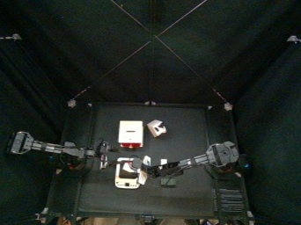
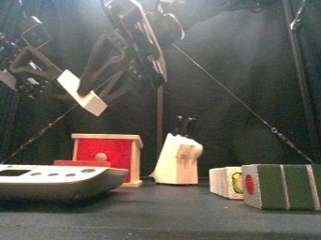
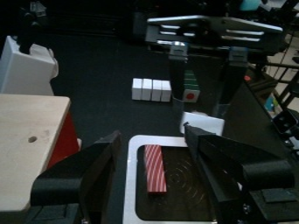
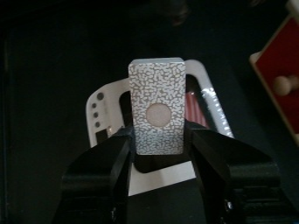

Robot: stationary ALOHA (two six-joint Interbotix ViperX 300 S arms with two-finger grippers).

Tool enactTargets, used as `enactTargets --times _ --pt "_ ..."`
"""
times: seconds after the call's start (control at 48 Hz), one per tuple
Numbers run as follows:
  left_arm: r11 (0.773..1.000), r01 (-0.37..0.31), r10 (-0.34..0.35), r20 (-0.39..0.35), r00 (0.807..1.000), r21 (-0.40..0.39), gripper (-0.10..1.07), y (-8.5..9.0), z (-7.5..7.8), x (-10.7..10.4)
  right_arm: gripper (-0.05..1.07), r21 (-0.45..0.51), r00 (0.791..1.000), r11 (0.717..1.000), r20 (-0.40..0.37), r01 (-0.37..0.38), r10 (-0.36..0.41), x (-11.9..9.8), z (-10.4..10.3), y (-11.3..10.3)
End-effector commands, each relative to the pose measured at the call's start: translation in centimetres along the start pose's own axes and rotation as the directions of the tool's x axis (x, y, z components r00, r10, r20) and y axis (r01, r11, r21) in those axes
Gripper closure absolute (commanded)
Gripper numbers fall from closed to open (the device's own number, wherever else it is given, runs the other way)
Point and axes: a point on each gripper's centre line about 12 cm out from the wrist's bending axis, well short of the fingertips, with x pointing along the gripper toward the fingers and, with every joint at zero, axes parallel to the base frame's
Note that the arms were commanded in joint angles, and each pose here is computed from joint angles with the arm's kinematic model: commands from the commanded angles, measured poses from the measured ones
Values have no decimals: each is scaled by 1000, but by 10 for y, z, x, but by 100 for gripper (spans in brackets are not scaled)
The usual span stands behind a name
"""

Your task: Put rice on stove

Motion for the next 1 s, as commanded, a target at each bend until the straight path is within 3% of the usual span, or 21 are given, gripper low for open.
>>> enactTargets --times 0.0,0.479,0.979 --pt "1000 -1 1 11 1000 1 5 0 4 1 35 41 1000 999 10 -5 4 -9 14 2" --pt "1000 -2 2 9 1000 0 5 0 3 1 34 -51 995 998 -96 -29 24 13 8 9" --pt "1000 -1 1 8 1000 3 5 0 2 1 34 -76 978 997 -206 11 -26 37 -6 1"
